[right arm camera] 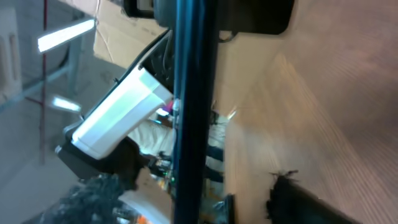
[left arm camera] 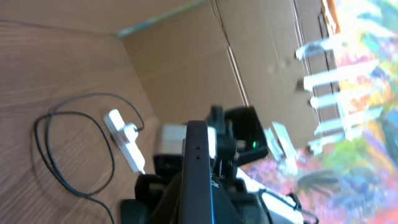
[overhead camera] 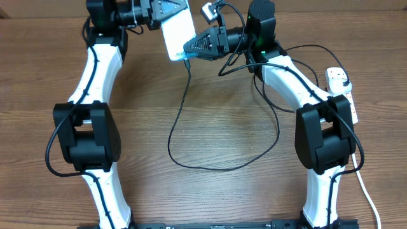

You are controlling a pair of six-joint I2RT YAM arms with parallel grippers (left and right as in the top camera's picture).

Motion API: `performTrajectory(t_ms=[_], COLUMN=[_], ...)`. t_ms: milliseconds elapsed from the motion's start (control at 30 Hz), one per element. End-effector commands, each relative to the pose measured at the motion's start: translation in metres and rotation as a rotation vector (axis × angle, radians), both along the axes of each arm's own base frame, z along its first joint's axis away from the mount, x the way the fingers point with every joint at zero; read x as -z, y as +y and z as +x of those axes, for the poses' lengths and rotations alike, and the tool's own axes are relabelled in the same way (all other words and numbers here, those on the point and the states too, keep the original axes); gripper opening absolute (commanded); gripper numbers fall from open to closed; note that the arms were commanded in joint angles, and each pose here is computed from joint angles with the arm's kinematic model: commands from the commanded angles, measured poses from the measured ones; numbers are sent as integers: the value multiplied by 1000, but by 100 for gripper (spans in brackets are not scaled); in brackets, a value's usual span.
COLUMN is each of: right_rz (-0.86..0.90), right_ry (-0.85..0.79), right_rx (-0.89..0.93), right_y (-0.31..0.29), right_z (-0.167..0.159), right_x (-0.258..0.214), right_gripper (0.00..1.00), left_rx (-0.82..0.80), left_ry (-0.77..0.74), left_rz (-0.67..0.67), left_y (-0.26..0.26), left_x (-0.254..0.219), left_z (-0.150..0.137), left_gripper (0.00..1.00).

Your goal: Plug charger to phone and switch on socket

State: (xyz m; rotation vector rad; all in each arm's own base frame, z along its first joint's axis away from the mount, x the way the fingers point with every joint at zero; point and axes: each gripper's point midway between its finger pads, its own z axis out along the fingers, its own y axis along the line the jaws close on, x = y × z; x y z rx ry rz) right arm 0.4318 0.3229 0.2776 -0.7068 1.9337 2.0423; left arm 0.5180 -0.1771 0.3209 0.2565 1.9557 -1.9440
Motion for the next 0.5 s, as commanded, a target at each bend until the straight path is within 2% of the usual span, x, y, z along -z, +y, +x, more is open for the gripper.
performTrajectory(t_ms=[0,33,467], right_rz=[20,19,11], right_ry=[-61,-60,-38], right_rx=[5,5,137], right_y=[-3,-5,-53], right_z=[1,1,38], right_x=[-16,-16,-15], right_gripper=[97,100,100], left_rx=[27,22,13], left_ry=[-56,-55,-56], left_rz=[10,10,10], left_y=[5,7,10], left_x=[-4,-4,-4], left_z=[-4,-4,-2], left_gripper=[4,4,4])
